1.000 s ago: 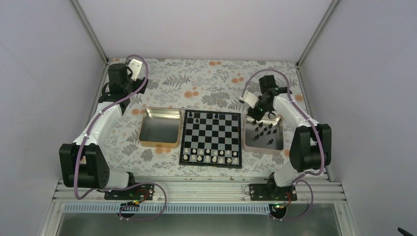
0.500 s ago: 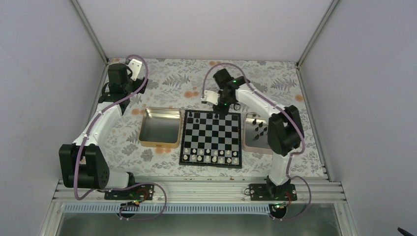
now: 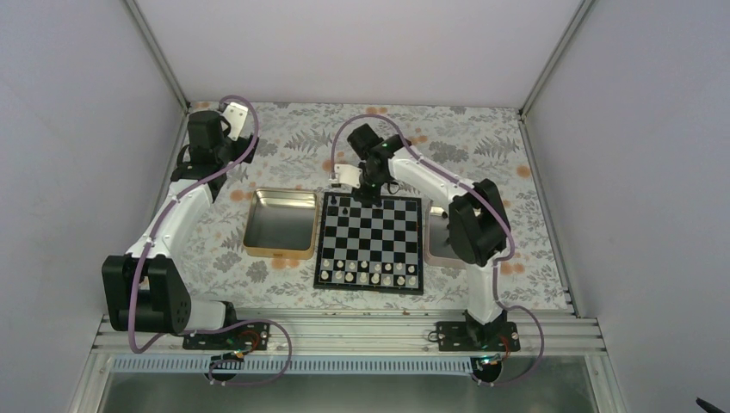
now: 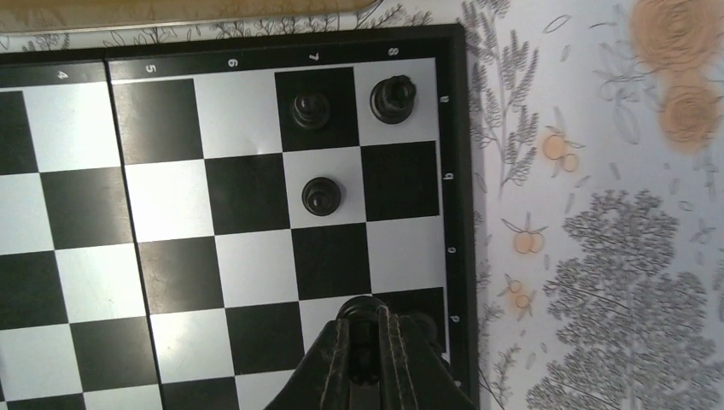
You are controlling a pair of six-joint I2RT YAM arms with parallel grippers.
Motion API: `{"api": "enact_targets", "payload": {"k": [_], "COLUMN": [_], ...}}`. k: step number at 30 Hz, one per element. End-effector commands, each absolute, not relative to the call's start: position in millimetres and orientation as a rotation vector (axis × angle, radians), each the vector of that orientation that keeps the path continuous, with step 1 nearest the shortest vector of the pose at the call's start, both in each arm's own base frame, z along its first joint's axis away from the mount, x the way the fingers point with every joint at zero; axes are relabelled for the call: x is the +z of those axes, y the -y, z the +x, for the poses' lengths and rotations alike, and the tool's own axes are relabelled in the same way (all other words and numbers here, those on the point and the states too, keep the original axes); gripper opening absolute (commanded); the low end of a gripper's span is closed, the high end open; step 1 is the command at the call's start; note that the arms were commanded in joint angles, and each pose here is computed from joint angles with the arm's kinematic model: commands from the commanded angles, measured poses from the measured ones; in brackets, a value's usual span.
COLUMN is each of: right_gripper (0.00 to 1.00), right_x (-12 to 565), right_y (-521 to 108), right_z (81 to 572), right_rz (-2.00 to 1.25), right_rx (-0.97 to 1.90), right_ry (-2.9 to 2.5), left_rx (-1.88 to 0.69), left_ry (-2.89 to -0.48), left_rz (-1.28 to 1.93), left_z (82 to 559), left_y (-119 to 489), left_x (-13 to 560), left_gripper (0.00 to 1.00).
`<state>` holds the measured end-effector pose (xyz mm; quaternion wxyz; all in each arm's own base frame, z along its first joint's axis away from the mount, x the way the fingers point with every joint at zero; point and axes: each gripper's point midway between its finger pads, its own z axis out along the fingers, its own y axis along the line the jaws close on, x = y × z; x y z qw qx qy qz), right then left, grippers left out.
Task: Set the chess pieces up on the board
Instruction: Place the chess piece on the chessboard.
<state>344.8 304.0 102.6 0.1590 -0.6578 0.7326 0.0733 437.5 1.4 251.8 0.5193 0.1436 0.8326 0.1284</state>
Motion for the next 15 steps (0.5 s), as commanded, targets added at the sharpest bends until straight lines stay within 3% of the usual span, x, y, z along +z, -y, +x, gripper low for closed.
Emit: {"api": "enact_targets", "payload": {"k": [1,15], "right_gripper": [0.08,0.08], "right_x": [87,64], "right_y": [-311,-319], "right_z": [339,333], "right_rz": [-1.920,-1.960], "right_rx": [0.224,0.260], "right_ry": [-2.107,-2.117], "left_rx": [0.322,0.311], "left_ry": [-1.952,-1.953], "left_rz": [0.337,0.343], "left_z": [437,437], "left_y": [-4,-2], "left_x": [267,266], "left_gripper": [1.00,1.00]}}
